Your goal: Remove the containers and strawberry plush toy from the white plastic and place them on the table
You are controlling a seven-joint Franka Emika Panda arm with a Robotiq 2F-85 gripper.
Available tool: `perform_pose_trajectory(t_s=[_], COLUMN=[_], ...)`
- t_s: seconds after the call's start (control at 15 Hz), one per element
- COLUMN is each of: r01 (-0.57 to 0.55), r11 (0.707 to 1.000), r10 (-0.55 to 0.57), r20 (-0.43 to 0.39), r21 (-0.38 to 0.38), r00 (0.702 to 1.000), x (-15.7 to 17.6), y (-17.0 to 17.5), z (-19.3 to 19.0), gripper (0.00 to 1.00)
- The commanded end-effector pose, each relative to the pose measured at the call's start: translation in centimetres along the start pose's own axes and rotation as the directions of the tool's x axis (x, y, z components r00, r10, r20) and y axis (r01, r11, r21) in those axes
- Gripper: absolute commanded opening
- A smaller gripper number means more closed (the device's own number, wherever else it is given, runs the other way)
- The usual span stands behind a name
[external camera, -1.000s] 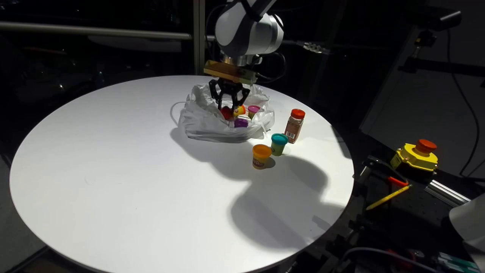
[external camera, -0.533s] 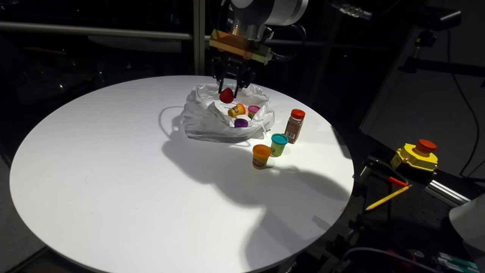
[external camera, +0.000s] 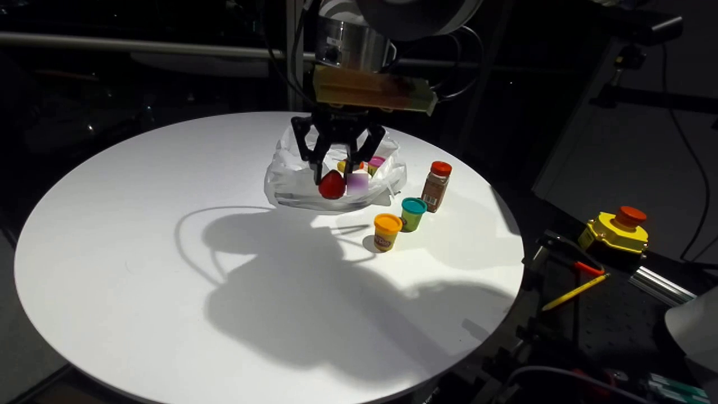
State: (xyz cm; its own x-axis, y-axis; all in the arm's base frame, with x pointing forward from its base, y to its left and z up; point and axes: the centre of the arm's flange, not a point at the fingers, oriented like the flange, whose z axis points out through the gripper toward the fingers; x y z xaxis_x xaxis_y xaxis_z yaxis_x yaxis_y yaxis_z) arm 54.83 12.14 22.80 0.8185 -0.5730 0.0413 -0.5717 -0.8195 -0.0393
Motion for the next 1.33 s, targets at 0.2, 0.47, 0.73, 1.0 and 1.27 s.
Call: perform_pose_trajectory(t_s=[0.2,0.47,0.73,1.0,1.27], r01=[0.285,0.379,0.399,0.423,0.450], r11=[0.939,0.894,0.886,0.879,0.872], r10=[-0.267,-0.340,-0.368,-0.392,-0.410], r20=[0.116,0.188,0.168,0.172,0.213], r21=[-0.191,-0.238,-0.236,-0.219,-0.194], r00=[0.957,0.921,0.915,0.904,0.887], x=[0.9,2.0,2.8,2.5,2.1], y=[1.8,2.9,1.3,-1.2,-2.9], z=[3.2,5.6,6.7,8.1,8.3], gripper=[0.24,0.24,0.24,0.24,0.73])
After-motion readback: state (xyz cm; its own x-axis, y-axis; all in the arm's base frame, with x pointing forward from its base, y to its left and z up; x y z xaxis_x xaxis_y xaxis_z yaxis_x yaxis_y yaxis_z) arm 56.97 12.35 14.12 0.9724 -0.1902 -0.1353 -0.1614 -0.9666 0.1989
